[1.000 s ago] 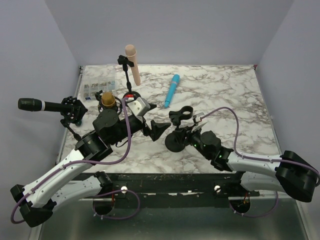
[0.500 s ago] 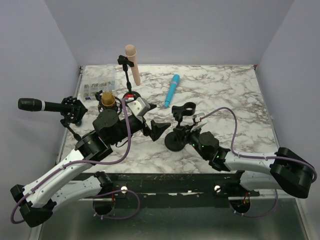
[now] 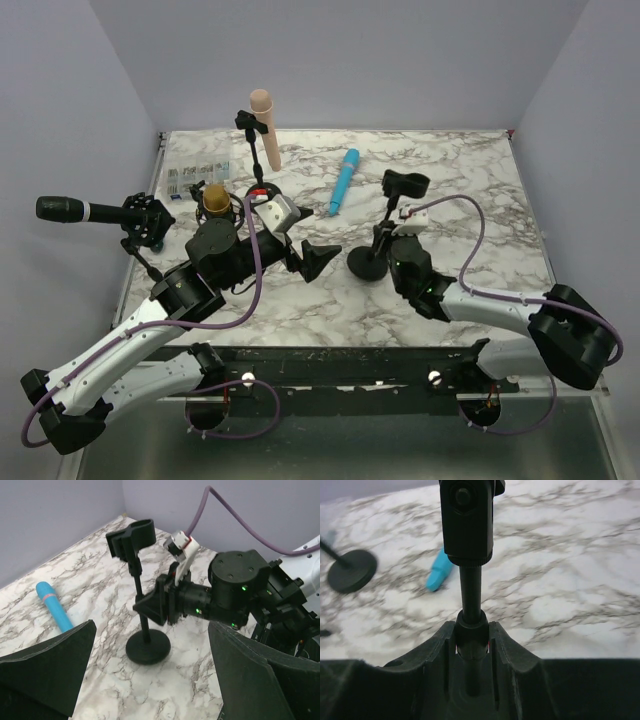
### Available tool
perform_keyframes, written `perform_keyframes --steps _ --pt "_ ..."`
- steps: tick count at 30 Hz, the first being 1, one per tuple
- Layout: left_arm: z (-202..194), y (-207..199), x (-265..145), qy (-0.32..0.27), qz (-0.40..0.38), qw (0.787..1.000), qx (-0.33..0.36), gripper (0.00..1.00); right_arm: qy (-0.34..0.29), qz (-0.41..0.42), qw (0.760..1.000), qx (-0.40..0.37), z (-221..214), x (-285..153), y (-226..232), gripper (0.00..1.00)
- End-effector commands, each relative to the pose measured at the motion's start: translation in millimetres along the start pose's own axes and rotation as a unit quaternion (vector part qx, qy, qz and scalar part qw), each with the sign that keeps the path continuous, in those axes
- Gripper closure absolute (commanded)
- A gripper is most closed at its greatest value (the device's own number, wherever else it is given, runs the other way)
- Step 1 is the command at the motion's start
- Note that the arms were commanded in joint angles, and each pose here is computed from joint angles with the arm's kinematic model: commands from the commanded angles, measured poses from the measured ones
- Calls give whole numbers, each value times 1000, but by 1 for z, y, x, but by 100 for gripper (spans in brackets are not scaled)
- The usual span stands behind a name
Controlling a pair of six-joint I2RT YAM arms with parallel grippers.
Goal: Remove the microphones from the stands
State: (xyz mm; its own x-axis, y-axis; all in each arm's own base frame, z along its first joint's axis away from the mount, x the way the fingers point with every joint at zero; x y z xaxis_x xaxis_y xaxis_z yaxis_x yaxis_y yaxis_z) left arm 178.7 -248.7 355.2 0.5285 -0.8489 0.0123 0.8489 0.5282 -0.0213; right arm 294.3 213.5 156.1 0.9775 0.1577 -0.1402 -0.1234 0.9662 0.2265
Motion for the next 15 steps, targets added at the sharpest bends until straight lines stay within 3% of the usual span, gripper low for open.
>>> perform_keyframes --steps 1,15 --pt "0 -2 0 -6 -3 1000 -4 2 -7 -143 989 -25 19 24 -68 99" --pt "5 -4 -5 -17 -4 1000 -1 2 -109 -329 938 -13 99 122 -200 99"
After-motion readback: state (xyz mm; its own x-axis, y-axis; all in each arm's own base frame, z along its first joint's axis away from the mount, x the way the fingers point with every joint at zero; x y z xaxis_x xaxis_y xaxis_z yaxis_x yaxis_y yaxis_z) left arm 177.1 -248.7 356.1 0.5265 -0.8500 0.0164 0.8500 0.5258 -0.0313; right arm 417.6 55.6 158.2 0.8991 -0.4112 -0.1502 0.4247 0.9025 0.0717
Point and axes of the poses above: each gripper's point midway between its finger pads, its own x axis out along the fingers, its own y axis along the line the jaws close on, z = x × y, the point moved 2 cm from there along -x, back along the fingers, and after that the axes turned 2 degrees about x, right-handed, at the moved point
